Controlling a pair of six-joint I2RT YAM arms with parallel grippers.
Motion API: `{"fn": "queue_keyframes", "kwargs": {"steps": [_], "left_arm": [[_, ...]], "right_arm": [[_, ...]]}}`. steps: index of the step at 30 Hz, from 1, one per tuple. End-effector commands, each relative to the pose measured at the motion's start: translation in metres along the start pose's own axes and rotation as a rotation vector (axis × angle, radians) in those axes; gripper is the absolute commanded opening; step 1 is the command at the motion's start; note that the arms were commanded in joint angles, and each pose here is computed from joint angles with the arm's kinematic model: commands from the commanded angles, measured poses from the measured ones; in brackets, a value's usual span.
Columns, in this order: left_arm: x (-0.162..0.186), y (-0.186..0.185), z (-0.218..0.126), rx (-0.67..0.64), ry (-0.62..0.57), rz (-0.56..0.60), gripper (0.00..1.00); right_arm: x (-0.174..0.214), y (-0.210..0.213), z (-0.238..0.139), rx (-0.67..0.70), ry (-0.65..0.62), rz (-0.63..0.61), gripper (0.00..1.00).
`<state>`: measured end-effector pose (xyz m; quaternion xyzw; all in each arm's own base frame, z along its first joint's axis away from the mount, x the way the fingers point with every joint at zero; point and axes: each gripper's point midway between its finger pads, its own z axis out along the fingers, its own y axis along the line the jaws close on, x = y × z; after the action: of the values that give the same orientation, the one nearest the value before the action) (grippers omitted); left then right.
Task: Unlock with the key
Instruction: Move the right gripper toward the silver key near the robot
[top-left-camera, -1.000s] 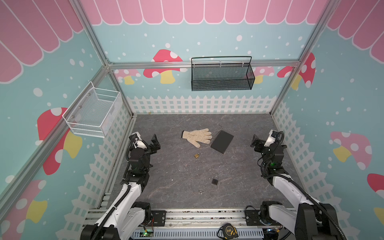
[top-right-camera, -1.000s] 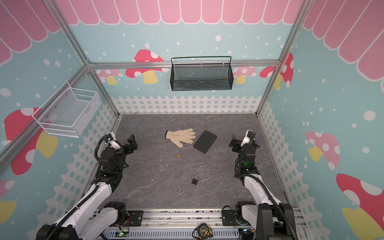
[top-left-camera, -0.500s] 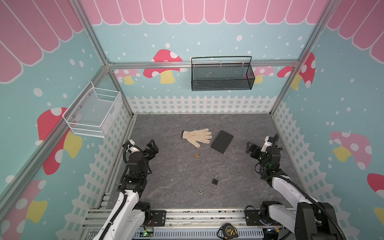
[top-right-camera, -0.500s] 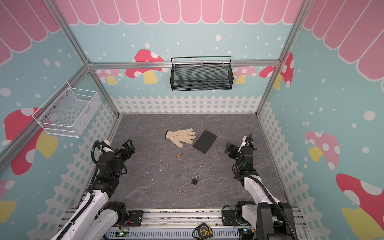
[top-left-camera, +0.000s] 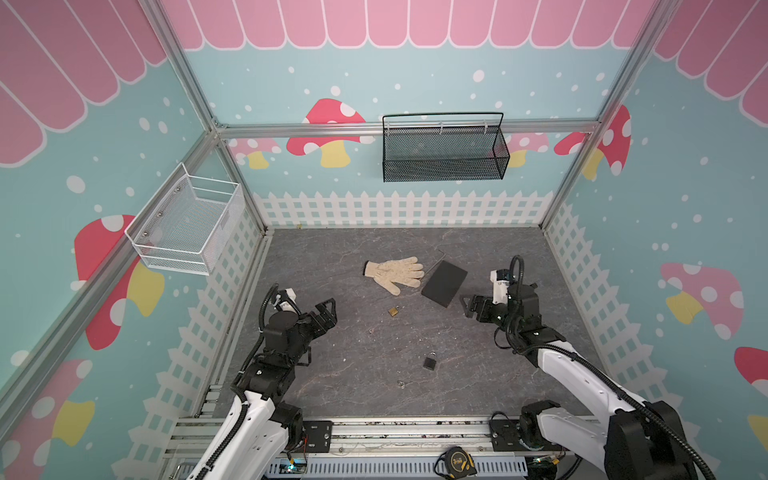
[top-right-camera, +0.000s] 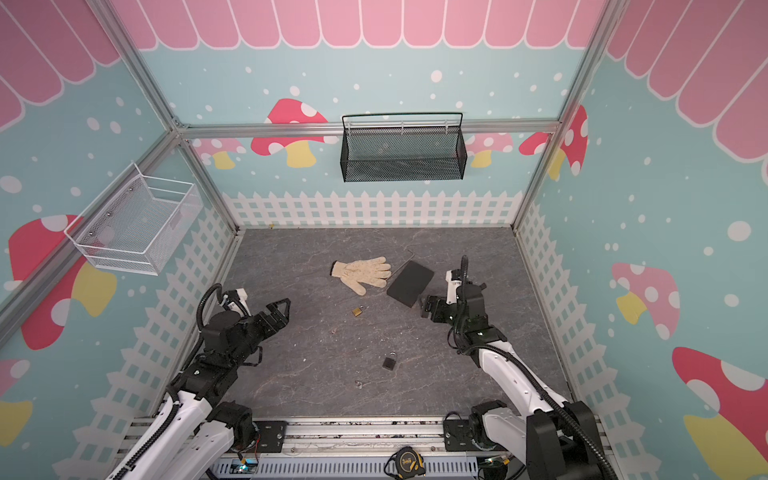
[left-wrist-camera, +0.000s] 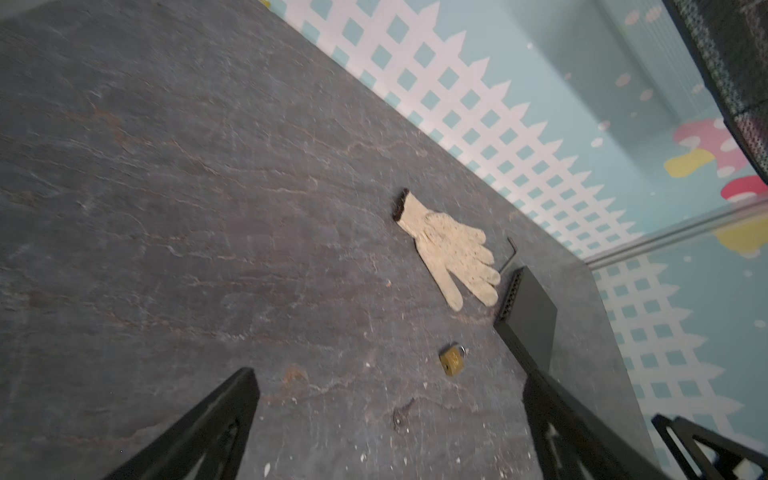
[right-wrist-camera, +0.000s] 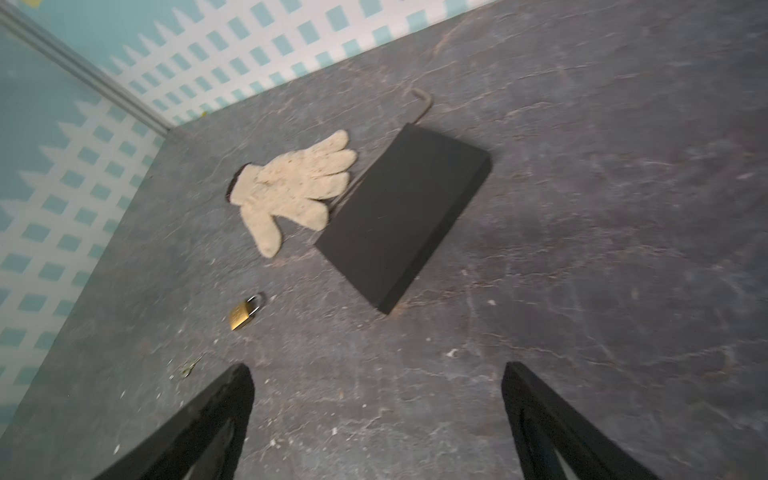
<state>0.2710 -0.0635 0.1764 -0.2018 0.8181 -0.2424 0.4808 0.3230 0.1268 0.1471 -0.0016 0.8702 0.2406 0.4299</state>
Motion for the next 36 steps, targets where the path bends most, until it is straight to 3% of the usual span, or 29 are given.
{"fn": "queue_keyframes", "kwargs": {"steps": [1, 5, 13, 24, 36], "left_arm": [[0.019, -0.008, -0.012, 0.009, 0.083, -0.011, 1.00], [0.041, -0.021, -0.018, 0.044, 0.147, -0.004, 1.00], [0.070, -0.031, -0.024, 0.044, 0.211, 0.030, 1.00], [0.093, -0.042, -0.022, 0.009, 0.279, 0.068, 1.00], [0.094, -0.033, -0.028, -0.059, 0.312, 0.130, 1.00]], "right_arm": [[0.024, 0.023, -0.002, -0.034, 0.130, -0.049, 0.97], [0.053, 0.067, -0.003, -0.159, 0.231, -0.103, 0.97], [0.107, 0.123, -0.017, -0.262, 0.389, -0.189, 0.97], [0.187, 0.166, -0.041, -0.353, 0.552, -0.305, 0.97], [0.251, 0.190, -0.058, -0.441, 0.685, -0.363, 0.97]]}}
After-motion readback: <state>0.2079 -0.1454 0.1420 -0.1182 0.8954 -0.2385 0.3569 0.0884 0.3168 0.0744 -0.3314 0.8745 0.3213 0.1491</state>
